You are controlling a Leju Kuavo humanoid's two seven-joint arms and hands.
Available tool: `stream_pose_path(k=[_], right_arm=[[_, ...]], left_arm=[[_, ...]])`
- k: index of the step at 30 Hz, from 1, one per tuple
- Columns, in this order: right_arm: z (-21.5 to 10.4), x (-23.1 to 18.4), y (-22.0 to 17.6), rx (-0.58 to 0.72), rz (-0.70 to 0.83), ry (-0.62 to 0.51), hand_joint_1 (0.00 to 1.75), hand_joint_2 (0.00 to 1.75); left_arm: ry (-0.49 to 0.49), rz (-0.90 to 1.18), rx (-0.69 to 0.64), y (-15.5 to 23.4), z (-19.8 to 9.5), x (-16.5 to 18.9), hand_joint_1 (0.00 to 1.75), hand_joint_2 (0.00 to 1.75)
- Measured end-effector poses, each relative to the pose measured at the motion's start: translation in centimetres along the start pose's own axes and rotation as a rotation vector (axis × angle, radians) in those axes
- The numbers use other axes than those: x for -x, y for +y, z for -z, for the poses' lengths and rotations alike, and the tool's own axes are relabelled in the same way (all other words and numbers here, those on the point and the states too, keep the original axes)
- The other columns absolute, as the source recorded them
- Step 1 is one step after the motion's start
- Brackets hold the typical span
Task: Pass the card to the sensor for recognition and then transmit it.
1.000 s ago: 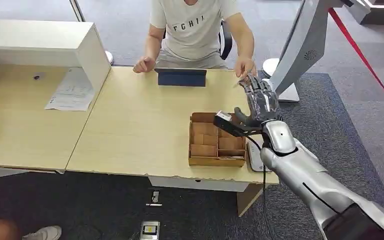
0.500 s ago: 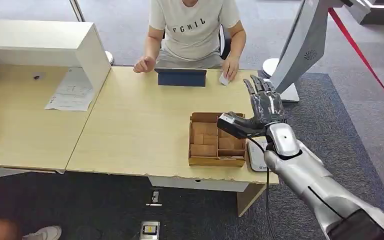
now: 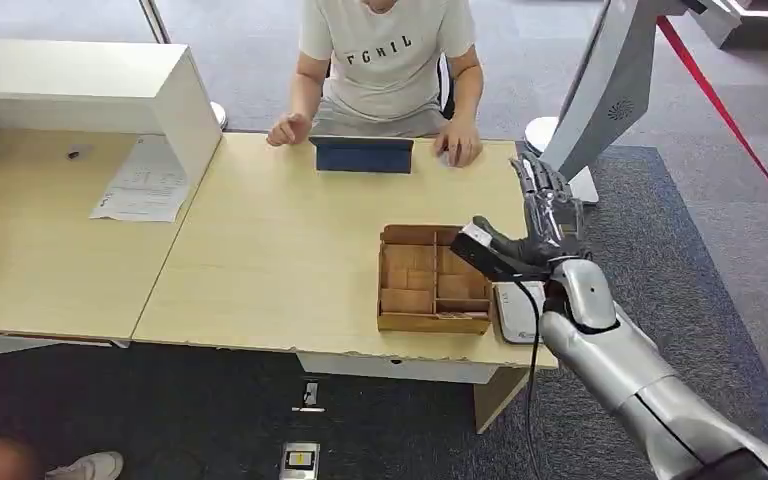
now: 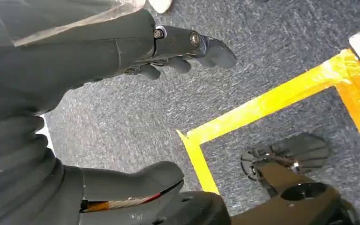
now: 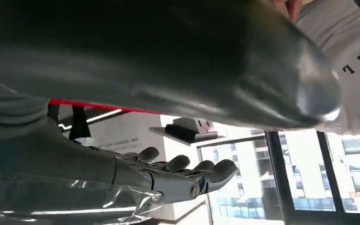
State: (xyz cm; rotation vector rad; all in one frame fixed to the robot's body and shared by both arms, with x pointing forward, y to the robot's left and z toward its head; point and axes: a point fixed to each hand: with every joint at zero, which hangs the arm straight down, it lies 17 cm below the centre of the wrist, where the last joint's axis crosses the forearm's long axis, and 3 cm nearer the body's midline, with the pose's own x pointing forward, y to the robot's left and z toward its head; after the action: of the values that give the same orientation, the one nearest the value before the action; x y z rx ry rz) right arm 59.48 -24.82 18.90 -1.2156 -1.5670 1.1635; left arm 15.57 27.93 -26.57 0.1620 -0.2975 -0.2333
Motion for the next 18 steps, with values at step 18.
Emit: stream_pose_path(k=[18], right_arm=[[-4.3,2.6,0.8,0.049,0.289,0.082,0.00,0.00]], left_arm=[[0.039,-0.054,-0.036,0.3,-0.2,3.3,0.00,1.75]])
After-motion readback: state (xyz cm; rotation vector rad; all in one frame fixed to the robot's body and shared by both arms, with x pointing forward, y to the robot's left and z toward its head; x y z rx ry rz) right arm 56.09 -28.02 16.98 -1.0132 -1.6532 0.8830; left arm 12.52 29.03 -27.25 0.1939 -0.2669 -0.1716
